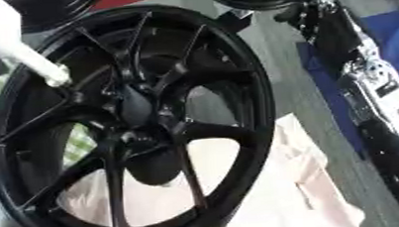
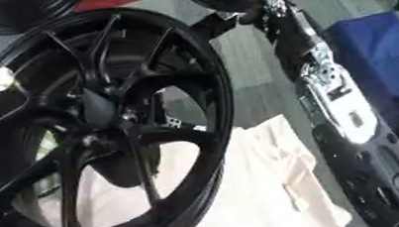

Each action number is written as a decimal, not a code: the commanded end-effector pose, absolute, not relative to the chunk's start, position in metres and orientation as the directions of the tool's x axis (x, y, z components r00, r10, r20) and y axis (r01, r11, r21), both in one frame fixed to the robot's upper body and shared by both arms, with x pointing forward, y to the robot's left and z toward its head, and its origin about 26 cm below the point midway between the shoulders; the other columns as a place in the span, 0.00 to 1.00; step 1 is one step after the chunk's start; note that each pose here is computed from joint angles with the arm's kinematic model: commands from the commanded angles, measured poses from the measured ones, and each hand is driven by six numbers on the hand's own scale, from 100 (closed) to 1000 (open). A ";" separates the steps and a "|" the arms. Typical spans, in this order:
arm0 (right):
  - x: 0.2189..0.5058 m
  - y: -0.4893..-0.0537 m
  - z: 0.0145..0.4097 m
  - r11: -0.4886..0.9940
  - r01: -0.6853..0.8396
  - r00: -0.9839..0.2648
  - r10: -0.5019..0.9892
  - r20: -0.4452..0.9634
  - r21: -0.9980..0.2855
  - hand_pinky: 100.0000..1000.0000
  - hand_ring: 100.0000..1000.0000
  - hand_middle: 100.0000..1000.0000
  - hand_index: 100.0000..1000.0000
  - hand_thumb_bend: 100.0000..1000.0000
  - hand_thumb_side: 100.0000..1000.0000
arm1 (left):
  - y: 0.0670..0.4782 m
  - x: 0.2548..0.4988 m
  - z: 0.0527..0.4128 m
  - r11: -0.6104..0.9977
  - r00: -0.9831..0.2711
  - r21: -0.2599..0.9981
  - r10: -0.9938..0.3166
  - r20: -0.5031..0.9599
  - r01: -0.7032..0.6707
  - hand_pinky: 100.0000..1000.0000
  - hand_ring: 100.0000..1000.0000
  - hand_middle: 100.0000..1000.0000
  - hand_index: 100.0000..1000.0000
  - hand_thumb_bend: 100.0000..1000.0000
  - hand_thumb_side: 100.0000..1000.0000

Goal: Pull the pin out of the wheel hub.

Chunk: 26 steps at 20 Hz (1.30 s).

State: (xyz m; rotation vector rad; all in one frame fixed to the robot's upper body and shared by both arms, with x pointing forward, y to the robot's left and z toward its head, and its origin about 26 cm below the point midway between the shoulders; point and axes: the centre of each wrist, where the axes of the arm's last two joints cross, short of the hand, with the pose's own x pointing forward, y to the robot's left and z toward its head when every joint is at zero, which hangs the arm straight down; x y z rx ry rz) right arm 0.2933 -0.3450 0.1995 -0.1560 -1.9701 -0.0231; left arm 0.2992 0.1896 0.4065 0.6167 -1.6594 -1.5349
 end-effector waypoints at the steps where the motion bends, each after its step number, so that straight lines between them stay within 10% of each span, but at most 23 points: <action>1: 0.288 -0.350 0.211 0.987 0.149 -0.425 0.126 0.896 -0.068 1.00 0.71 0.46 0.68 0.00 0.71 | 0.230 0.292 0.427 0.251 -0.359 0.935 -0.873 0.331 0.251 0.66 0.38 0.25 0.33 0.21 0.04; 10: 0.281 -0.356 0.220 0.978 0.205 -0.476 0.142 0.868 -0.047 1.00 0.71 0.46 0.68 0.00 0.69 | 0.310 0.283 0.432 0.423 -0.149 0.903 -0.891 0.429 0.072 0.67 0.39 0.26 0.34 0.20 0.04; 18: 0.280 -0.354 0.221 0.978 0.207 -0.495 0.130 0.859 -0.028 1.00 0.71 0.46 0.67 0.00 0.68 | 0.377 0.325 0.367 0.514 0.119 0.858 -0.853 0.508 0.026 0.67 0.40 0.28 0.37 0.17 0.01; 20: 0.280 -0.353 0.221 0.978 0.206 -0.497 0.124 0.859 -0.022 1.00 0.71 0.46 0.67 0.00 0.68 | 0.381 0.330 0.344 0.534 0.122 0.844 -0.842 0.526 0.049 0.71 0.45 0.39 0.49 0.24 0.17; 21: 0.280 -0.353 0.222 0.979 0.203 -0.499 0.122 0.858 -0.020 1.00 0.71 0.46 0.67 0.00 0.68 | 0.382 0.330 0.335 0.539 0.115 0.840 -0.839 0.531 0.055 0.77 0.56 0.56 0.71 0.43 0.51; 26: 0.281 -0.351 0.224 0.981 0.193 -0.508 0.117 0.853 -0.019 1.00 0.71 0.46 0.67 0.00 0.68 | 0.390 0.325 0.289 0.546 0.104 0.836 -0.836 0.539 0.054 0.85 0.70 0.74 0.87 0.61 0.68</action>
